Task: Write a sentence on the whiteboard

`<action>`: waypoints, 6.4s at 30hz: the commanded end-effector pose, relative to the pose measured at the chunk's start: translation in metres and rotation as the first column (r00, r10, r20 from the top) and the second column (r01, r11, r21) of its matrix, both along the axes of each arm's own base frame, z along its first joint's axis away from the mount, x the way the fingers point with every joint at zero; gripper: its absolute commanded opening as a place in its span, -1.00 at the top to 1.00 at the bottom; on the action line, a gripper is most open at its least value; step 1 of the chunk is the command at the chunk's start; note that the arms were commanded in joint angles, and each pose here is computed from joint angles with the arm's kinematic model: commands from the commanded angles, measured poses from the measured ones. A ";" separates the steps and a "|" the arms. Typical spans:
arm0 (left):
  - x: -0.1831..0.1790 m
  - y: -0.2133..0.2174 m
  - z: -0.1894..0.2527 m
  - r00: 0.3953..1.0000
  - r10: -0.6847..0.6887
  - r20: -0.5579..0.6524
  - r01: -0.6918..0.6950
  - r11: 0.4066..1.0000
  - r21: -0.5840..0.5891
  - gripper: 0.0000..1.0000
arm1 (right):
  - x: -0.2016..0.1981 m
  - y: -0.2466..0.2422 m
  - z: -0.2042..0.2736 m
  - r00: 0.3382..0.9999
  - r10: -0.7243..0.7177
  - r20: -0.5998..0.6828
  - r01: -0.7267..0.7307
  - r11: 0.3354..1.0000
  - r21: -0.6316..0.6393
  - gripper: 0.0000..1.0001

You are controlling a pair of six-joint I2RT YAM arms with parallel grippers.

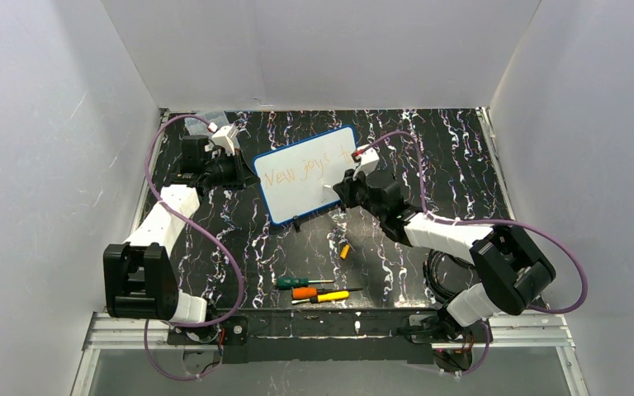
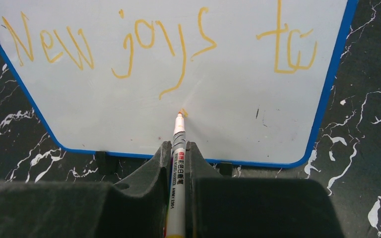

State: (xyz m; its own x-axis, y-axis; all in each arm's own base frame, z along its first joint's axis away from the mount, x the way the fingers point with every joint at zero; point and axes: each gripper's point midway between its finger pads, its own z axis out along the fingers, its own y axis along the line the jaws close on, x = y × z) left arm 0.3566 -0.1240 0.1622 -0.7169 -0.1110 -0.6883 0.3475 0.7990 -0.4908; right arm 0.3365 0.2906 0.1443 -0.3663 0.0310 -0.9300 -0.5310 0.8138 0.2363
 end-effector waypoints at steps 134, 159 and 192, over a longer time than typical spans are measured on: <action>-0.001 0.009 0.003 1.000 0.007 0.010 -0.007 0.999 0.032 1.00 | -0.021 0.016 -0.027 0.997 -0.080 0.010 0.080 0.997 -0.005 0.97; -0.001 0.009 0.004 1.000 0.009 0.015 -0.009 0.999 0.032 1.00 | 0.004 0.000 0.014 0.973 -0.212 0.095 0.210 0.977 0.026 0.97; -0.001 0.009 0.005 1.000 0.007 0.019 -0.008 1.000 0.029 1.00 | -0.004 -0.013 -0.030 0.974 -0.225 0.026 0.226 0.973 -0.047 0.97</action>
